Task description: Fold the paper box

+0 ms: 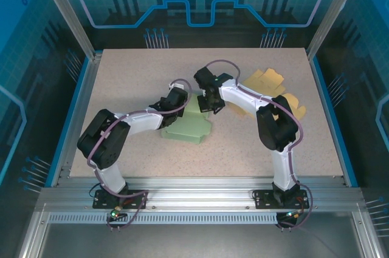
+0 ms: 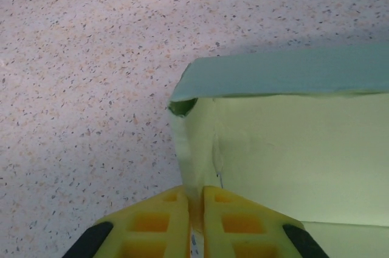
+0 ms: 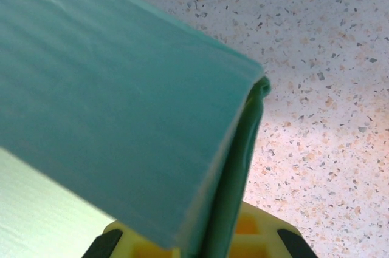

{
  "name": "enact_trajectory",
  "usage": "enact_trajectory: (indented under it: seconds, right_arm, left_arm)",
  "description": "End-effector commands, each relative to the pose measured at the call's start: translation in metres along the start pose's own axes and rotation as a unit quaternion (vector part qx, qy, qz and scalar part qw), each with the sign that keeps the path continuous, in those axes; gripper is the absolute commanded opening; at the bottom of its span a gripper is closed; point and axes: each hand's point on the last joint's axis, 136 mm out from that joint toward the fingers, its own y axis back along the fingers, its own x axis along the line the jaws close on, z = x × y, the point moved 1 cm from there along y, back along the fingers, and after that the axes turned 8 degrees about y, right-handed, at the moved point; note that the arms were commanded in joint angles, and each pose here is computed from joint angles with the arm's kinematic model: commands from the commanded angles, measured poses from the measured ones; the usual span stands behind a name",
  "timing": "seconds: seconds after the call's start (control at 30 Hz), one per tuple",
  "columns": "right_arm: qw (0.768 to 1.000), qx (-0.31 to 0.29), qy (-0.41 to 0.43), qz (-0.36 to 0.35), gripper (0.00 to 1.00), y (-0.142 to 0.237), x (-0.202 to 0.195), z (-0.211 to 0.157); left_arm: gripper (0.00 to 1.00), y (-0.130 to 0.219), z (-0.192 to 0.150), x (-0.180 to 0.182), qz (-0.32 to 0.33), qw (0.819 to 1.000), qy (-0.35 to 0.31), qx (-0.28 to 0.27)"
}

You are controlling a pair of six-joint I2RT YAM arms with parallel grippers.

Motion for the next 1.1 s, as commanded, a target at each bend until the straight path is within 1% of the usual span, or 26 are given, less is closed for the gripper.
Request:
enact_trajectory:
  seconds: [0.0, 0.1, 0.23, 0.3, 0.43, 0.53, 0.6, 0.73, 0.83, 0.93, 1.03, 1.07]
  right_arm:
    - [0.999, 0.038, 0.020, 0.021, 0.00, -0.012, 0.014, -0.015]
    - [0.999, 0.046, 0.024, 0.017, 0.00, -0.014, 0.013, -0.013]
    - [0.997, 0.064, 0.033, 0.021, 0.00, -0.010, 0.014, -0.013]
    - [0.996, 0.072, 0.034, 0.037, 0.00, -0.010, 0.017, -0.013]
    - [0.992, 0.089, 0.035, 0.086, 0.00, -0.011, 0.033, -0.014]
    - [0.989, 0.102, 0.033, 0.101, 0.00, -0.017, 0.039, -0.018]
    - [0.988, 0.109, 0.029, 0.104, 0.00, -0.021, 0.040, -0.018]
    - [0.987, 0.113, 0.028, 0.110, 0.00, -0.025, 0.042, -0.011]
    - [0.987, 0.116, 0.023, 0.111, 0.00, -0.028, 0.040, -0.008]
    - [0.986, 0.120, 0.021, 0.113, 0.00, -0.030, 0.039, -0.006]
    - [0.986, 0.116, 0.019, 0.115, 0.00, -0.027, 0.039, -0.001]
    - [0.985, 0.129, 0.017, 0.113, 0.00, -0.038, 0.038, -0.005]
  left_arm:
    - [0.08, -0.004, -0.025, 0.014, 0.050, 0.997, -0.011, 0.057]
    - [0.00, 0.001, -0.033, 0.022, 0.073, 0.993, -0.006, 0.091]
    - [0.00, 0.013, -0.043, 0.030, 0.090, 0.985, -0.021, 0.143]
    - [0.00, 0.021, -0.047, 0.031, 0.088, 0.981, -0.034, 0.171]
    - [0.00, 0.034, -0.056, 0.035, 0.098, 0.964, -0.069, 0.239]
    - [0.00, 0.040, -0.063, 0.036, 0.099, 0.953, -0.080, 0.274]
    - [0.00, 0.038, -0.067, 0.037, 0.107, 0.948, -0.090, 0.286]
    - [0.03, 0.024, -0.077, 0.039, 0.124, 0.936, -0.105, 0.313]
    - [0.03, 0.014, -0.082, 0.037, 0.120, 0.933, -0.102, 0.323]
    - [0.05, 0.008, -0.082, 0.038, 0.124, 0.930, -0.106, 0.328]
    - [0.07, 0.005, -0.081, 0.047, 0.147, 0.922, -0.126, 0.337]
    - [0.06, 0.004, -0.079, 0.051, 0.160, 0.918, -0.134, 0.337]
